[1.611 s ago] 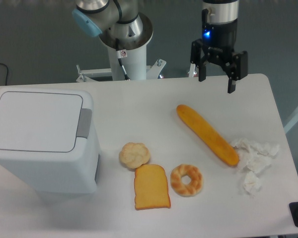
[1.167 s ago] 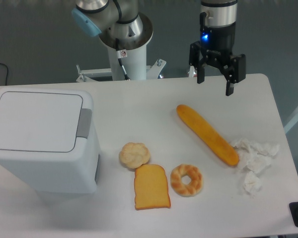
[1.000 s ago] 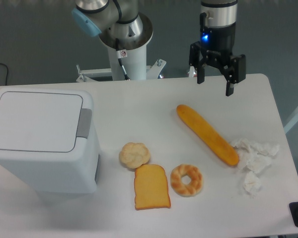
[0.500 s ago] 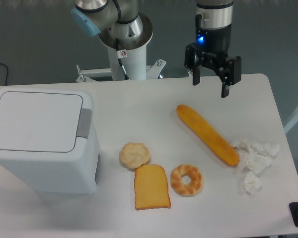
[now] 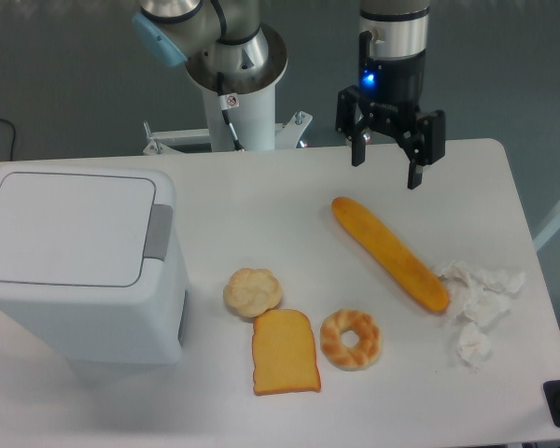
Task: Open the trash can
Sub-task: 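Move the open gripper across the table toward the trash can lid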
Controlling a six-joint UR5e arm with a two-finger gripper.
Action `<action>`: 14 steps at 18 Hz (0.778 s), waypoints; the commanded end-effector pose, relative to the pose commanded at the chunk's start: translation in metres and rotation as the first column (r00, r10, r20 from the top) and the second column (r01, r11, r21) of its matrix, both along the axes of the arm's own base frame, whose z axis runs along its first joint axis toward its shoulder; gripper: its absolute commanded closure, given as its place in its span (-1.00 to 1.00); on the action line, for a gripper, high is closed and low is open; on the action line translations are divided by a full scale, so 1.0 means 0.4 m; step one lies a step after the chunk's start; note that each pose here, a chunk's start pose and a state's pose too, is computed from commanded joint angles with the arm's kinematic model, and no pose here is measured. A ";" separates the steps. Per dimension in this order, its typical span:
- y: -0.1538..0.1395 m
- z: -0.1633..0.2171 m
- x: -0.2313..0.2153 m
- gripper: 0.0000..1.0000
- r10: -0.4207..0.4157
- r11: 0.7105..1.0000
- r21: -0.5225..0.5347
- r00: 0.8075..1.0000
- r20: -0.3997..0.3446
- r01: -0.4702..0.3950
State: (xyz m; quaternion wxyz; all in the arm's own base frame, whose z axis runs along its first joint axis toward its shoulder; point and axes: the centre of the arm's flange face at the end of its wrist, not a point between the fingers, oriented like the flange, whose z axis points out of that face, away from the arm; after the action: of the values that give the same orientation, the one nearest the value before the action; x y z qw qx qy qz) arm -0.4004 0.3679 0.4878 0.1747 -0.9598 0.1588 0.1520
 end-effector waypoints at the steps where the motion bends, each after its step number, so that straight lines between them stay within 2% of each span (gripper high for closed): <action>1: 0.015 0.003 0.000 -1.00 0.013 1.000 0.005 1.000 0.008 -0.013; 3: 0.038 -0.004 0.005 -1.00 0.034 0.999 0.013 0.999 0.029 -0.035; 9: 0.066 -0.001 0.016 -1.00 0.035 0.999 0.009 0.999 0.031 -0.036; 12: 0.072 0.004 0.010 -1.00 0.111 0.993 0.032 0.992 0.066 -0.114; 14: 0.104 0.013 0.022 -1.00 0.155 0.986 0.051 0.983 0.094 -0.160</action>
State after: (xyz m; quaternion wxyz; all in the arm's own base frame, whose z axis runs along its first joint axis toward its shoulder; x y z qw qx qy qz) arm -0.3915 0.4095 0.4931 0.1970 -0.9697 0.0698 0.1267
